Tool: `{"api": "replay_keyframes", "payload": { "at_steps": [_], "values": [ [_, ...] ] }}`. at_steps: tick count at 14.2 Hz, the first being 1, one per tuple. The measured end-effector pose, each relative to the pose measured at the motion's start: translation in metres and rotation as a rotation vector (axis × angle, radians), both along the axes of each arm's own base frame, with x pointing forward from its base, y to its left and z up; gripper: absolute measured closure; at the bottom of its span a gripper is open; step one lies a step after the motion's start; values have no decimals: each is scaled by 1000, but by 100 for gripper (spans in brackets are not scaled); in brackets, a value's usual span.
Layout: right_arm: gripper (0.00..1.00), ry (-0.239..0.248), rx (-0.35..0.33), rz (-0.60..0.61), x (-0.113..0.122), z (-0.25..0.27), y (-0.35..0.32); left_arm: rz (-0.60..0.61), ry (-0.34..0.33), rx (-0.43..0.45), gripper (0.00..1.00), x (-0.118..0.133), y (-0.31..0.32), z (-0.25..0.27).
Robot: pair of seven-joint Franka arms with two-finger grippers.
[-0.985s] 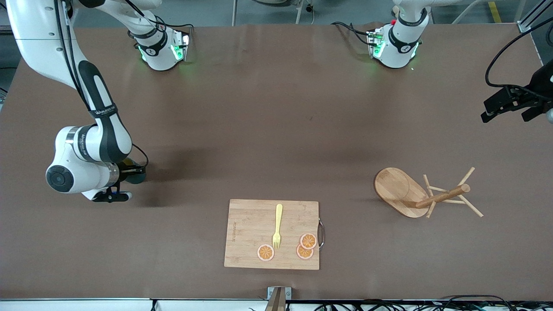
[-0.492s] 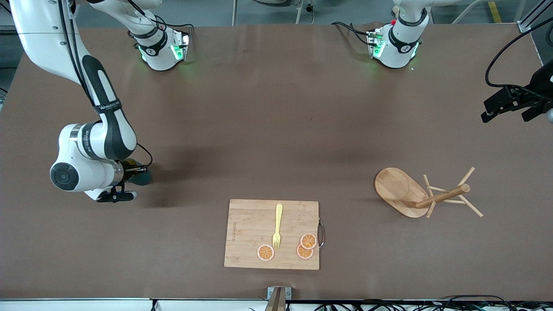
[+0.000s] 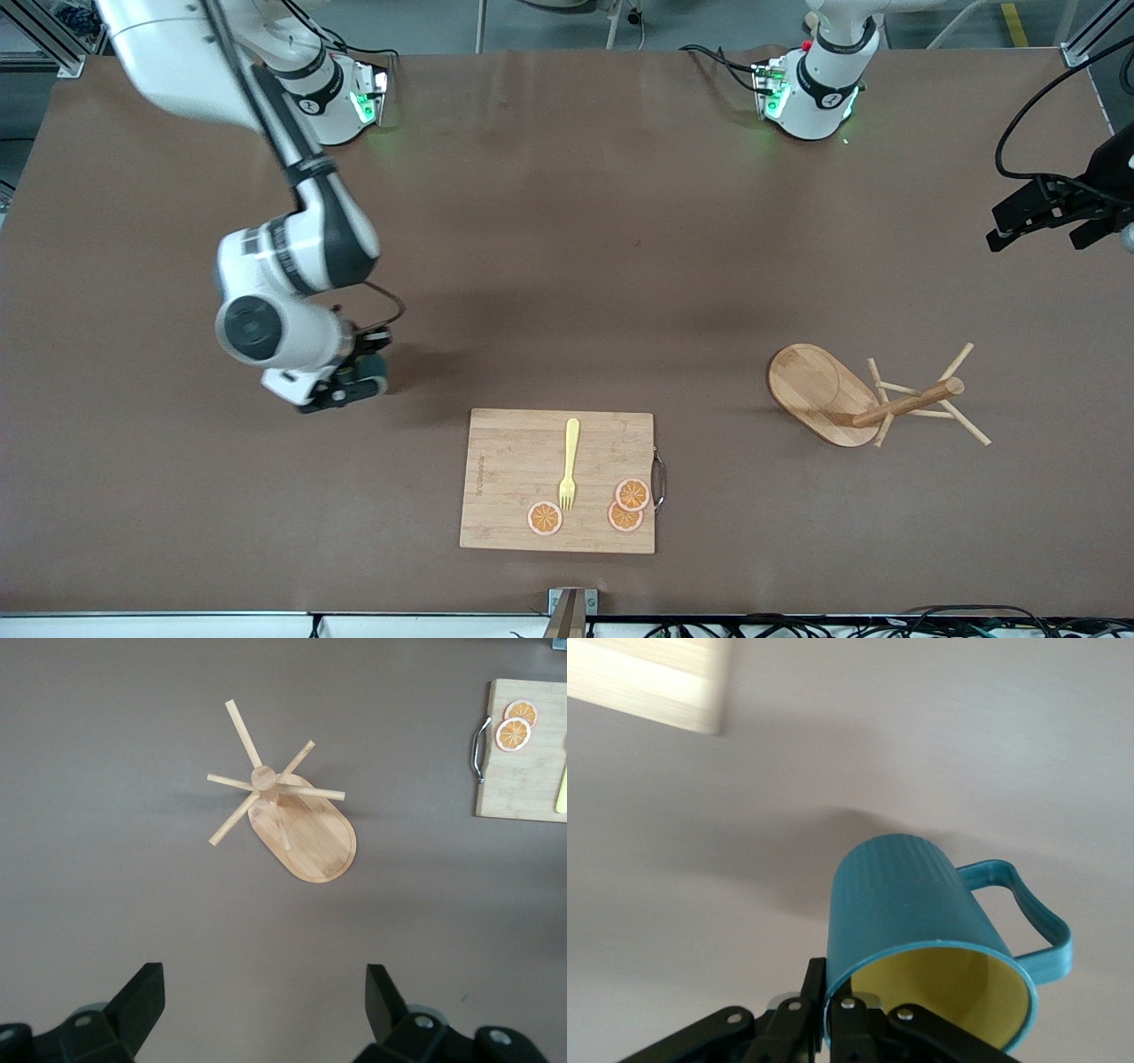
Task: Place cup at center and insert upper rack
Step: 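Close the right gripper on the teal mug, then carry the mug to the table center and set it down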
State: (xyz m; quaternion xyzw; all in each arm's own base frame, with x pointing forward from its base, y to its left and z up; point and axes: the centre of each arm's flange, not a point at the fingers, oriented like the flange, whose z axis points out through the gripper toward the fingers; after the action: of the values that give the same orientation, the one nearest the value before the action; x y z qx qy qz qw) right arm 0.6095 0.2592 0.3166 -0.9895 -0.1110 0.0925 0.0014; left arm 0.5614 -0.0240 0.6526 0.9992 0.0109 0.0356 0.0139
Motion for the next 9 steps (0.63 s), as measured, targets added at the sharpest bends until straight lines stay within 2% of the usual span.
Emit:
{"api": "replay_keyframes", "payload": {
  "at_steps": [2,4,9],
  "values": [
    [95,-35,-13,-59,-23,6,84,0,0,0,0,0,0,0],
    [95,-46,-15,-82,-48,-6,153,0,0,0,0,0,0,0],
    [95,-76,60,-224,-97,-45,258,-2,0,0,0,0,-1,0]
  ]
}}
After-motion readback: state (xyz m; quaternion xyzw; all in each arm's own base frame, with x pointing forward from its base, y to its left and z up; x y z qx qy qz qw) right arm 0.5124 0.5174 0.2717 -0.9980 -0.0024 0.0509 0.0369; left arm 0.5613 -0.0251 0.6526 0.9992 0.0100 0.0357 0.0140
